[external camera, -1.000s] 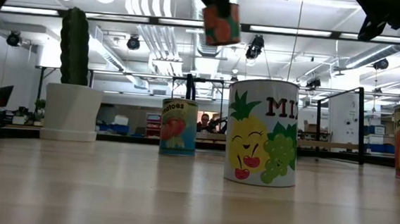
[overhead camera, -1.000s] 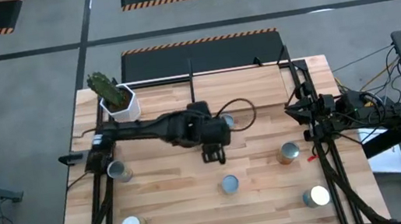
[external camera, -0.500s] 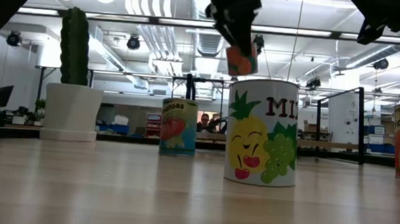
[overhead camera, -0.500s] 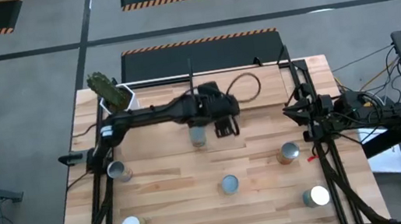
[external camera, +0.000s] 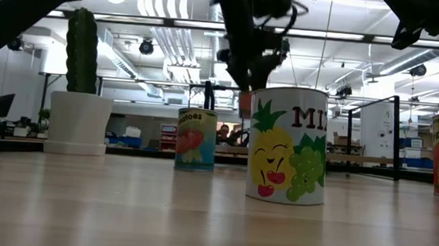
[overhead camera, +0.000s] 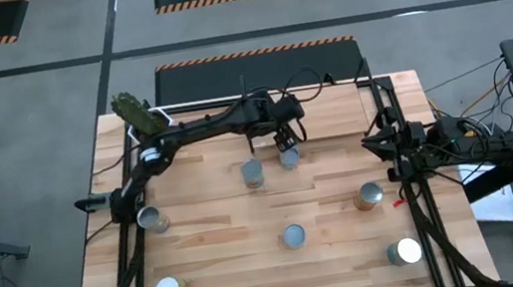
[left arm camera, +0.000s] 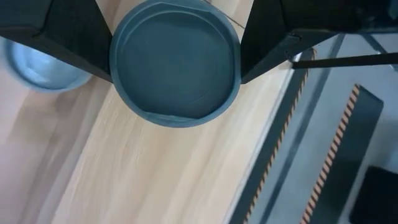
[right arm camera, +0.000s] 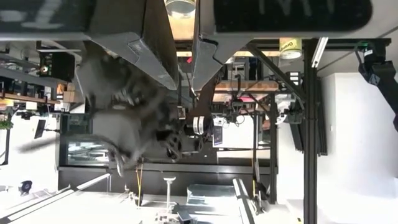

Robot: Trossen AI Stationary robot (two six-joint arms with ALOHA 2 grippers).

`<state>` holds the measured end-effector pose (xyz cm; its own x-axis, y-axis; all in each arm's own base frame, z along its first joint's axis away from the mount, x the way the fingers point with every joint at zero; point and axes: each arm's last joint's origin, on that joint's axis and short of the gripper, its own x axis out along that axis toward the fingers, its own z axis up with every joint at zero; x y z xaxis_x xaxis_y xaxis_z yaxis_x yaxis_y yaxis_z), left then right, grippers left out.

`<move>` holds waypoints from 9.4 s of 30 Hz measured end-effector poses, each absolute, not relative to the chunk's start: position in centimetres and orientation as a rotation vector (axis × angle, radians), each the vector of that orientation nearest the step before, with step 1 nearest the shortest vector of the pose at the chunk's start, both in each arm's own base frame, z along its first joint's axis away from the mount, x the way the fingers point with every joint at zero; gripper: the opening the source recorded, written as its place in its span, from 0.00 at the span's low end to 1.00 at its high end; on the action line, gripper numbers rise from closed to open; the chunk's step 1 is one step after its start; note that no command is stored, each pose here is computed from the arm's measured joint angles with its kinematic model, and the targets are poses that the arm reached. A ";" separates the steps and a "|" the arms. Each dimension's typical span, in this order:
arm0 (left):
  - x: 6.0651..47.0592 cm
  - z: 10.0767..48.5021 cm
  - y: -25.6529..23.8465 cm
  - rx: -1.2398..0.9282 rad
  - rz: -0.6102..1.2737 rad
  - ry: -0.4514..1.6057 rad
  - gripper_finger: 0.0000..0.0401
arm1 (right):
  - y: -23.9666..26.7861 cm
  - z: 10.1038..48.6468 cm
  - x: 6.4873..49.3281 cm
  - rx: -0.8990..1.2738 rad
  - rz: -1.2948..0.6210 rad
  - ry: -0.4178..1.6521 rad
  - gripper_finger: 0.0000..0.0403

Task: Pick and place cans onto a shelf
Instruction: Put the small canned oranges on the shelf

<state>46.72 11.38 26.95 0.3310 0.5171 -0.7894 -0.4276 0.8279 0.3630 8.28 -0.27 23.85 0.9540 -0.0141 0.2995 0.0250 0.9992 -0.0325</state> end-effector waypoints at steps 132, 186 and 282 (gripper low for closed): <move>27.0 30.9 -1.7 0.342 0.415 0.262 0.01 | -14.8 23.6 26.2 0.028 -0.425 0.731 0.09; 28.1 29.2 -1.2 0.461 0.460 0.372 0.00 | -19.0 21.1 32.5 -0.090 -0.225 0.736 0.09; 28.1 29.1 -1.2 0.400 0.464 0.363 0.00 | -18.8 24.1 29.9 0.168 -0.527 0.744 0.09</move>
<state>28.09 -1.24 29.14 0.8336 0.4957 -0.2438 -0.3567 0.8200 0.4476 29.85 -18.82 24.06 0.6129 -0.3969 -0.6833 0.5129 0.8576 -0.0381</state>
